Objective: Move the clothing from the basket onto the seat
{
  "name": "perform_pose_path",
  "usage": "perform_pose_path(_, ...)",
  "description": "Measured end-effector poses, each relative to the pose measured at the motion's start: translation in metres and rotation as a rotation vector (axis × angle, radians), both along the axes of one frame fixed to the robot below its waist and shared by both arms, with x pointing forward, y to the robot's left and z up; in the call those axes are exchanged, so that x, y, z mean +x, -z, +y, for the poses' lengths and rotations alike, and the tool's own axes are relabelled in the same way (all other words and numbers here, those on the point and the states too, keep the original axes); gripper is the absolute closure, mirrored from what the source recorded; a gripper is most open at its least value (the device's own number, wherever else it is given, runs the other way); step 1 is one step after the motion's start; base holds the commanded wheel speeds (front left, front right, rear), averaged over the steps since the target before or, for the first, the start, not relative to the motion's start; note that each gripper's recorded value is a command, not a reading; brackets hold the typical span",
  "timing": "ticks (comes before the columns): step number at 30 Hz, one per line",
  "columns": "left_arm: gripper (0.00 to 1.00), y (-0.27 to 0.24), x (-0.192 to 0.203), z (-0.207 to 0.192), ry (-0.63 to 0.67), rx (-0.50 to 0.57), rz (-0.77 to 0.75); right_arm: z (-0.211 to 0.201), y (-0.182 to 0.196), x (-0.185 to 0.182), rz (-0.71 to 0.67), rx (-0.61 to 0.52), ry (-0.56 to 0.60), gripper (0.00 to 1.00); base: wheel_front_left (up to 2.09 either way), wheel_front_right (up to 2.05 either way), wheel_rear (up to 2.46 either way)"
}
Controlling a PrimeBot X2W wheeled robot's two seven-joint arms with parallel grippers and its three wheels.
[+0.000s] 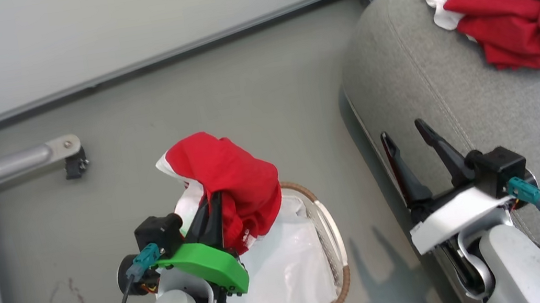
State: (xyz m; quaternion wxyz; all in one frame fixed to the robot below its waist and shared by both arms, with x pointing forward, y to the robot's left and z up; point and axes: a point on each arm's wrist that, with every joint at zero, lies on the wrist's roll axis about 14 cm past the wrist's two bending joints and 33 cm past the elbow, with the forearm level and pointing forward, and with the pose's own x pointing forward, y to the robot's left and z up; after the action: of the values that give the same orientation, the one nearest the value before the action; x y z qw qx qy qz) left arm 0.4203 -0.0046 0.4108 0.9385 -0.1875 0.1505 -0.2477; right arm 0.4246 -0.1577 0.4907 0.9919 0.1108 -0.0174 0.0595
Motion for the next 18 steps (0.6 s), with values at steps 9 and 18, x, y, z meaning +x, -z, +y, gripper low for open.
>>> perform_pose_path(9,1.00,-0.115,0.008,0.019,-0.075,-0.088,-0.320,0.023,-0.016,-0.022,-0.036,0.013,-0.061,0.00,0.00,0.00,0.00)
perform_pose_path(18,1.00,-0.194,-0.004,0.022,-0.080,-0.158,-0.539,0.071,-0.013,-0.041,-0.026,0.008,-0.205,0.00,0.00,0.00,0.00)
